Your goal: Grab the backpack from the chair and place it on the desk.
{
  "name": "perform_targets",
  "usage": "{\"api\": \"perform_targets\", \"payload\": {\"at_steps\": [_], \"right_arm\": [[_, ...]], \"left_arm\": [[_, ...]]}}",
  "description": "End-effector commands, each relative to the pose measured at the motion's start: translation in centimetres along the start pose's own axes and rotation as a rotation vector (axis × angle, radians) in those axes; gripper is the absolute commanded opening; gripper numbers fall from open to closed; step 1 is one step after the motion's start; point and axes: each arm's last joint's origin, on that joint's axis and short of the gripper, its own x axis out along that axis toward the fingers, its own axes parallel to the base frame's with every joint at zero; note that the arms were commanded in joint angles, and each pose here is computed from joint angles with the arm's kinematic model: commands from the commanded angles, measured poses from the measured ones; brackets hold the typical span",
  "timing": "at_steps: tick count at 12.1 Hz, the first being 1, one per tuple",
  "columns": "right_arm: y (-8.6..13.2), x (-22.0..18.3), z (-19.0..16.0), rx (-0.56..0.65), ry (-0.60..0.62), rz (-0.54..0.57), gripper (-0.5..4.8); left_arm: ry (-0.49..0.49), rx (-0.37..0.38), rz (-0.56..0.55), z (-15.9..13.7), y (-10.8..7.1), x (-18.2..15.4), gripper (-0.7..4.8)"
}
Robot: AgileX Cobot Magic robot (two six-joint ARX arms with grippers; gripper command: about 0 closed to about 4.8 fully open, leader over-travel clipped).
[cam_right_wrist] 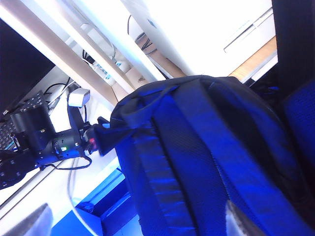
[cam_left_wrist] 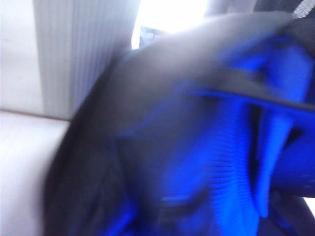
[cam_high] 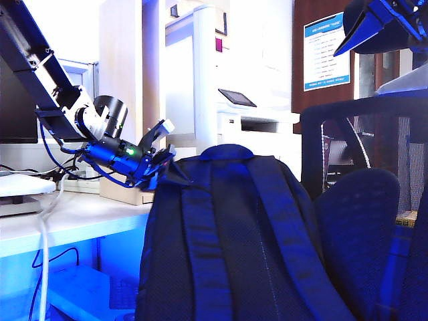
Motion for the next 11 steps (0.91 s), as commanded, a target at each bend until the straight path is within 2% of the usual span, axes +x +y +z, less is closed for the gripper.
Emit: {"api": "perform_targets", "payload": {"at_steps": [1,6,9,11], "right_arm": [[0.3,-0.1,0.2,-0.018,0.011,0.055,4.79],[0.8,-0.2,-0.1,-0.041,0.107,0.23,4.79],[1.5,-0.7,0.2,-0.067,0.109,0.31,4.79],[2.3,-1.5,0.7,-0.101,0.076,0.353,4.79]], "left_arm": [[-0.057,0.055,-0.026,1.9,-0.9,-0.6,-0.07],[-0.241,0.199,0.084,9.8,-4.7,-5.8,-0.07],[-0.386,0.287,0.188,15.1,-8.6,-10.8,-0.07],[-0.499,0.386,0.31,18.4,-11.9,-15.1,-0.07]]}}
